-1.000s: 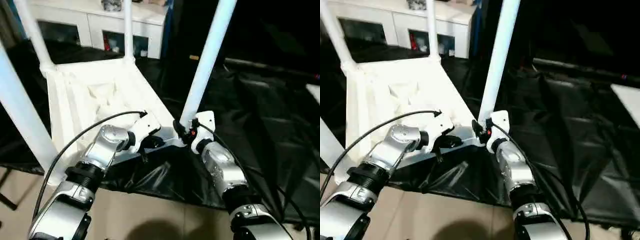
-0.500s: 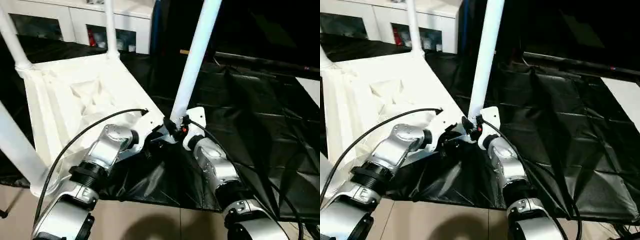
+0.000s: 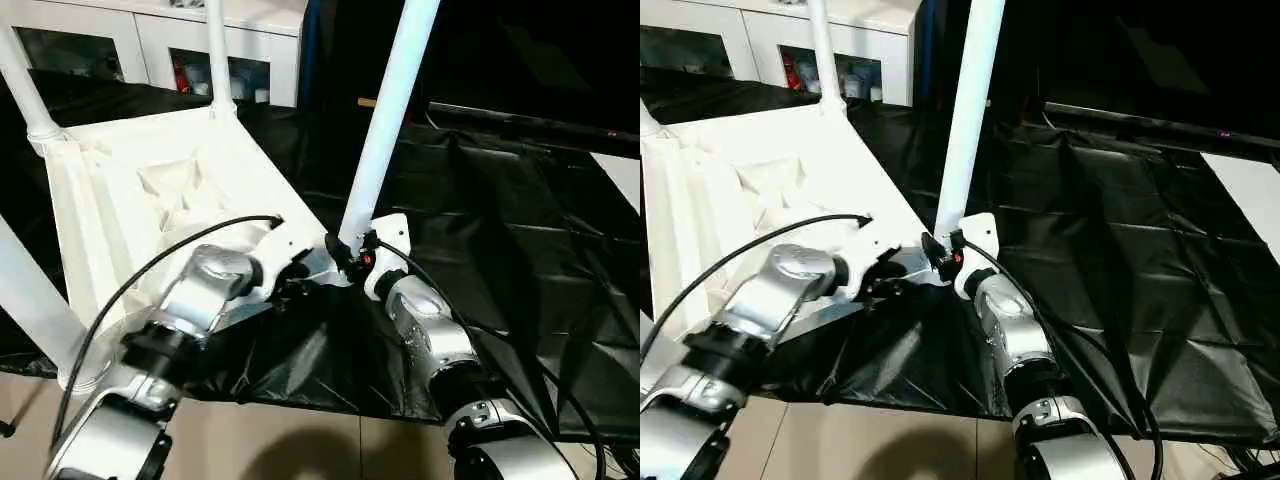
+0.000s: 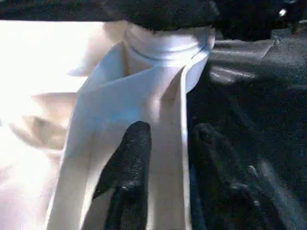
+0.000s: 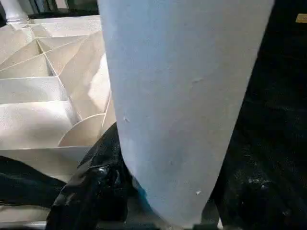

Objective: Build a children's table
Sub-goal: Rotate leg to tighten

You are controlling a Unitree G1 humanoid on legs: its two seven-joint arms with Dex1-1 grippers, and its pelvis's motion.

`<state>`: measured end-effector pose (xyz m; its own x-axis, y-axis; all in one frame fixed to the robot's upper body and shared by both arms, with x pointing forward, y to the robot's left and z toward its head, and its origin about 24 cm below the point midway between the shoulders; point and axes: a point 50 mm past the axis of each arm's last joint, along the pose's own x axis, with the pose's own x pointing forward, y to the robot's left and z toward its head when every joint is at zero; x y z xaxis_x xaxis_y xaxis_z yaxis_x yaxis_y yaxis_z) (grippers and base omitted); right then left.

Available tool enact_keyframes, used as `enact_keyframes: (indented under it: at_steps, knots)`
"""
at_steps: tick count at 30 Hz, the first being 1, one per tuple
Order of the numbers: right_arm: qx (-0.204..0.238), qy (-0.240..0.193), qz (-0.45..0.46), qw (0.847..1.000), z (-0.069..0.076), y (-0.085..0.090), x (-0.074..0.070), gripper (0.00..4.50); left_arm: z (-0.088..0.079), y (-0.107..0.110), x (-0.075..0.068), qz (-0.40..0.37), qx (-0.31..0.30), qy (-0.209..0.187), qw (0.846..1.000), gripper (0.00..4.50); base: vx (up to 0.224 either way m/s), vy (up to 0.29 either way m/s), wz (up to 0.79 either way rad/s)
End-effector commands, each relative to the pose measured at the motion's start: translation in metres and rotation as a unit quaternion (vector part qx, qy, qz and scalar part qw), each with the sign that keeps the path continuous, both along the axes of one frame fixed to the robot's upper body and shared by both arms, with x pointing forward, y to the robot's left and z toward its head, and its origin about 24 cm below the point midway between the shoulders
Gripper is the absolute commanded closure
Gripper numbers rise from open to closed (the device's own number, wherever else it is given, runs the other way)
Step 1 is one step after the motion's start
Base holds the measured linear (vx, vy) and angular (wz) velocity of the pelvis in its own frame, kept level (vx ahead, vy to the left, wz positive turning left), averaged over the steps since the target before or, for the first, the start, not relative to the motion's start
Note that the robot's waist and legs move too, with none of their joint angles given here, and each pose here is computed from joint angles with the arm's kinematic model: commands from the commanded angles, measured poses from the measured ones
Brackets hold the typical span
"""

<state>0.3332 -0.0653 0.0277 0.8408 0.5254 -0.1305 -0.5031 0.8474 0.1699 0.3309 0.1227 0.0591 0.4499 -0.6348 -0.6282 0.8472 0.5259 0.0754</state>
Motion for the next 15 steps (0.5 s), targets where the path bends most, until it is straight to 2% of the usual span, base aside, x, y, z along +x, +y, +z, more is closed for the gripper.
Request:
enact_keyframes:
  at_steps: [1,4,7,15]
  knots:
    - [-0.003,0.078,0.017,0.997,-0.0303,0.0046,-0.0153,2.55,-0.0002,-0.0012,-0.003,-0.004,-0.006,0.007,1.0,3.41,0.0,0.0,0.0]
    - [-0.002,0.077,0.019,0.997,-0.0303,0.0051,-0.0155,2.55,-0.001,-0.0003,-0.0036,0.0,-0.009,0.009,1.0,3.49,0.0,0.0,0.0]
    - [-0.001,0.078,0.021,0.997,-0.0304,0.0063,-0.016,2.55,-0.0032,-0.0003,-0.0054,-0.008,-0.007,0.017,1.0,3.87,0.0,0.0,0.0]
    - [-0.001,0.077,0.018,0.997,-0.0304,0.004,-0.0158,2.55,-0.0063,0.0,-0.0062,-0.016,-0.009,0.021,1.0,4.34,0.0,0.0,0.0]
